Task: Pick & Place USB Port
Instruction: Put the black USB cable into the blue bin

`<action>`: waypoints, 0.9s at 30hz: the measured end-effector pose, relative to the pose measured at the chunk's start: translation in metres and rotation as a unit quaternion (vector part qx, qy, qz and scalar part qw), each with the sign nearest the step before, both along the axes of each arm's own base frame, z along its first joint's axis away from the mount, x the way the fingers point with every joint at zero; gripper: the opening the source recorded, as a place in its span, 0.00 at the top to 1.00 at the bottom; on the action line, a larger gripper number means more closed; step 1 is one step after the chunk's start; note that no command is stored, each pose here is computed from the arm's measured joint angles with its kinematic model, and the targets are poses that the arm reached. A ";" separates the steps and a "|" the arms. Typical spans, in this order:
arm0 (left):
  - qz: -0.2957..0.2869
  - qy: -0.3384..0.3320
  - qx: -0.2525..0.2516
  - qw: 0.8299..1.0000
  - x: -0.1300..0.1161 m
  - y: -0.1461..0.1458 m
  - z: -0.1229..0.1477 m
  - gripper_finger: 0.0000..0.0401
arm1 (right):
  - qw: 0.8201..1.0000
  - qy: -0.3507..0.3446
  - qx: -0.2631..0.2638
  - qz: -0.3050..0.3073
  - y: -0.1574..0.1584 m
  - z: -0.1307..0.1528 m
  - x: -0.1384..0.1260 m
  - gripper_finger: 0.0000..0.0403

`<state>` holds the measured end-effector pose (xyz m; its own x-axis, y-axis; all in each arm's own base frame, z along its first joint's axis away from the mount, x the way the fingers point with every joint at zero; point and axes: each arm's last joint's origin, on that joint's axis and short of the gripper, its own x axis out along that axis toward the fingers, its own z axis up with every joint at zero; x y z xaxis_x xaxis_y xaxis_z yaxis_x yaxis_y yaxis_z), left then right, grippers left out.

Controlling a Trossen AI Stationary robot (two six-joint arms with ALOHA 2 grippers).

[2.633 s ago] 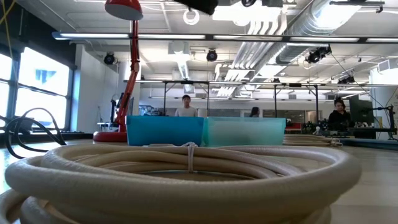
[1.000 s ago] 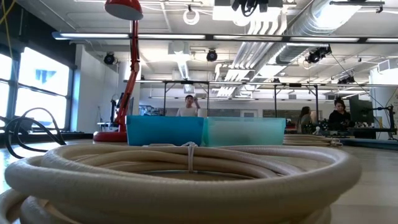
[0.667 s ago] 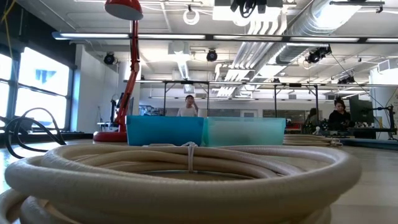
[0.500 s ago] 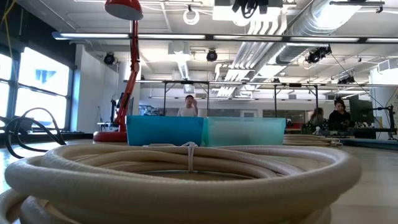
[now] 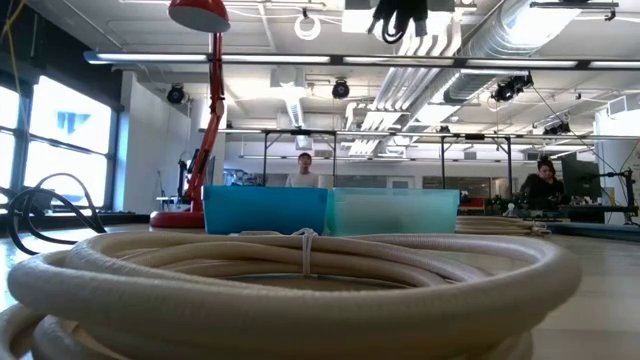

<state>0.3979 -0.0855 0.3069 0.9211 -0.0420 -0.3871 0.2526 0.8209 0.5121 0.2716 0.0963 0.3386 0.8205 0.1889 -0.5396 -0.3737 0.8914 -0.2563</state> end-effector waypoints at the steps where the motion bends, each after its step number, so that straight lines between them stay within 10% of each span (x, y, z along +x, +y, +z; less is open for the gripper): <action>1: 0.004 0.003 0.002 1.000 0.000 0.000 -0.001 0.91 | 1.000 0.000 0.003 -0.004 0.001 0.000 0.000 0.77; 12: 0.047 0.035 0.040 0.997 -0.005 -0.003 -0.007 0.91 | 0.998 0.000 -0.026 -0.051 0.011 0.005 -0.019 0.54; 27: 0.119 0.087 0.088 0.985 -0.012 0.002 -0.017 0.91 | 0.988 0.018 0.007 -0.151 -0.005 0.027 -0.079 0.52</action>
<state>0.3861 -0.0833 0.2900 0.8157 0.2496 -0.5219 0.1594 0.7702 0.6176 0.1926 0.0909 0.3654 0.8211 -0.0536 -0.5682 -0.0991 0.9671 -0.2344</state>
